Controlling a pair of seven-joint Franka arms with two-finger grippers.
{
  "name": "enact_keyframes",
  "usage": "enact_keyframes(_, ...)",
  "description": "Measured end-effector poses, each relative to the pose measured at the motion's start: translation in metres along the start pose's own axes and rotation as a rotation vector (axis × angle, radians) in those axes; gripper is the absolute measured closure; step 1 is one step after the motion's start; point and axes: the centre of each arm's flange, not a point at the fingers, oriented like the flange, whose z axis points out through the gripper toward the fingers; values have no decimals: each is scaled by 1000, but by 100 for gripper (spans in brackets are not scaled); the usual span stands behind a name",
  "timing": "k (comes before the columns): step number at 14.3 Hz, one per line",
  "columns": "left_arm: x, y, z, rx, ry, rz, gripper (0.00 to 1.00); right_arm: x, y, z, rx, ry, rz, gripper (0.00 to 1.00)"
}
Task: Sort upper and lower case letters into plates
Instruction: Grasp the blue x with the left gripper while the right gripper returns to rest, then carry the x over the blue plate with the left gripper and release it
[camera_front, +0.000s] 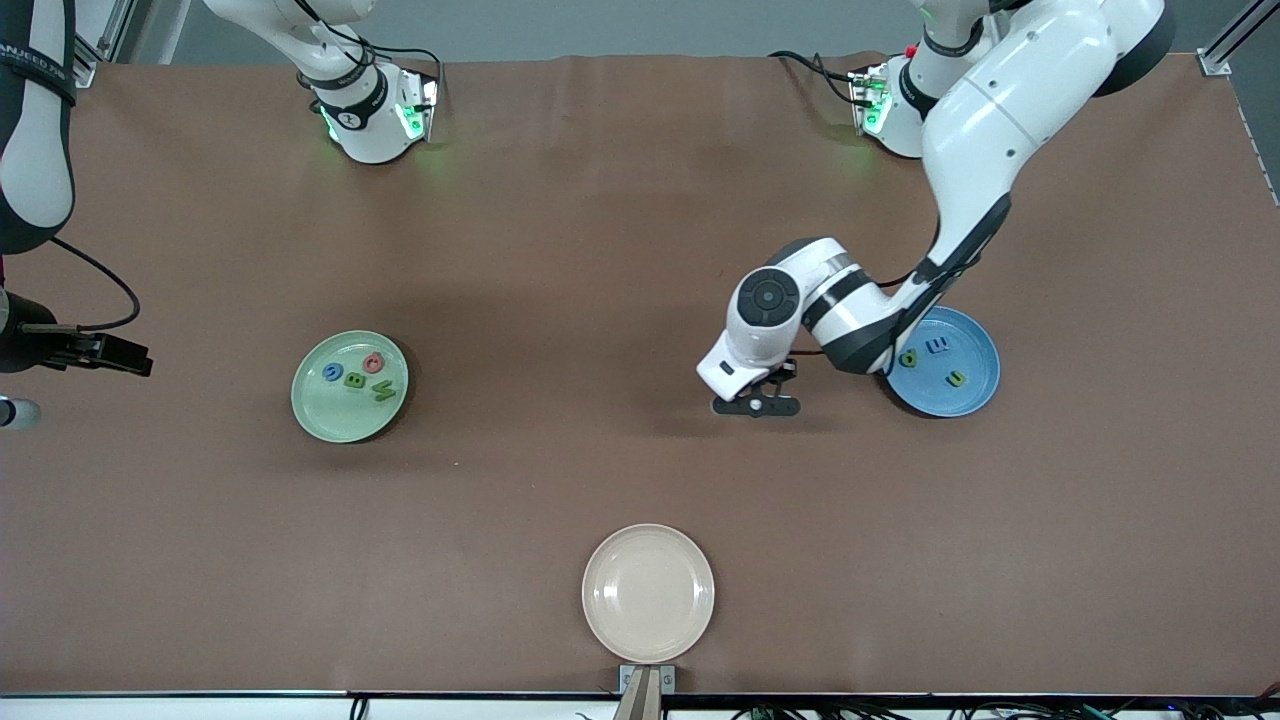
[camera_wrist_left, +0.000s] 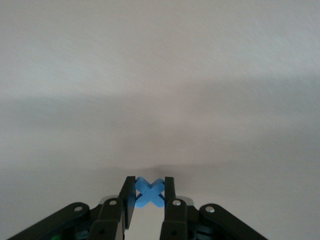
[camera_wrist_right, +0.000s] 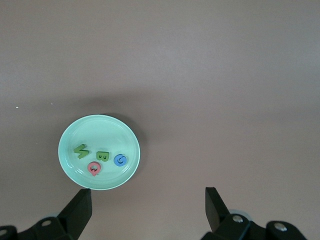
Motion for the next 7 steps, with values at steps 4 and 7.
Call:
enact_keyframes(4, 13, -85, -42, 9, 5, 60, 73, 2, -2, -16, 5, 32, -2, 0)
enact_keyframes(7, 3, -172, -46, -17, -31, 119, 73, 1, -5, -17, 31, 24, 0, 0)
